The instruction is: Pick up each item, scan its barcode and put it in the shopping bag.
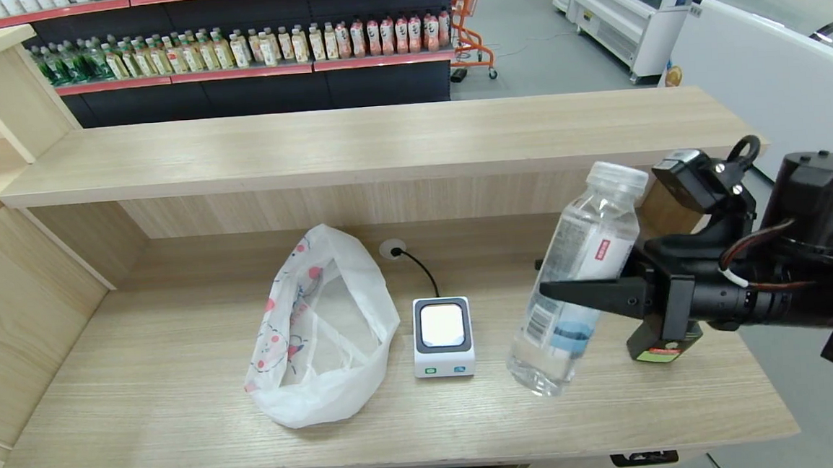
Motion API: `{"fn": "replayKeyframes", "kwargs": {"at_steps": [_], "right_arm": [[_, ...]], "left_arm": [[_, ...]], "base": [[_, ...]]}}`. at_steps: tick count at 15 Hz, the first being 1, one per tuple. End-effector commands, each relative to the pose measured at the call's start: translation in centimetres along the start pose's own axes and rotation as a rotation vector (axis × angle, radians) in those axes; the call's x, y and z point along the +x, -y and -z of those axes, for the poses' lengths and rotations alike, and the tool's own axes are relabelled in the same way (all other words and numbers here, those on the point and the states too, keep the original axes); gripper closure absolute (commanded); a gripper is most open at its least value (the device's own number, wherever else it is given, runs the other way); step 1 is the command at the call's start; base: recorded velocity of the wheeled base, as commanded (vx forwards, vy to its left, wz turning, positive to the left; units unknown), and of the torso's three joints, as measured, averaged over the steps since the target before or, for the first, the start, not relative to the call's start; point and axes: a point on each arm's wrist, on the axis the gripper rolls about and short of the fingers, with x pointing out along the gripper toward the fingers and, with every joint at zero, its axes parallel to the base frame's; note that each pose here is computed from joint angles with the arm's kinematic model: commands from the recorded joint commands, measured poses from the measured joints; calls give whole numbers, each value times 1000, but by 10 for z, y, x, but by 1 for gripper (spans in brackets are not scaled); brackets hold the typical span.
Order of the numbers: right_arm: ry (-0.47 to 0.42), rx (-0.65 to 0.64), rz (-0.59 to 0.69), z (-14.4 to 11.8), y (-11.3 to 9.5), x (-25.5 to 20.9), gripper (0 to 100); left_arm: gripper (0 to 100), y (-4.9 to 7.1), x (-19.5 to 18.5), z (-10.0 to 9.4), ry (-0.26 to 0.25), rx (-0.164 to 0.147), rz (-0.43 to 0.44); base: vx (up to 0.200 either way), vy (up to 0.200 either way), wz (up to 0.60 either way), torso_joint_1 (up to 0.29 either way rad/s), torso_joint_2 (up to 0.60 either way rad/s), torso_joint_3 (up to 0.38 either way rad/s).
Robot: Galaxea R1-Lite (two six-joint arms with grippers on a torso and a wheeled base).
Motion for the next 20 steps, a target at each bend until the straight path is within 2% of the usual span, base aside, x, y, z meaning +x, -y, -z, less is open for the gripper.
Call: {"fn": "replayKeyframes", "kwargs": {"at_steps": [1, 6, 13, 20], "right_arm": [[-32, 6, -45, 13, -14, 1, 100], [-59, 20, -136, 18, -32, 17, 100], [-83, 13, -136, 30, -29, 20, 100], [-70, -27, -226, 32, -37, 43, 100]], "left_arm": [[0, 0, 0, 0, 0, 0, 0], [0, 0, 0, 0, 0, 0, 0], [0, 0, 0, 0, 0, 0, -2], [0, 0, 0, 0, 0, 0, 0]], "base": [[0, 0, 0, 0, 0, 0], [0, 0, 0, 0, 0, 0], [0, 0, 0, 0, 0, 0], [0, 0, 0, 0, 0, 0]]}}
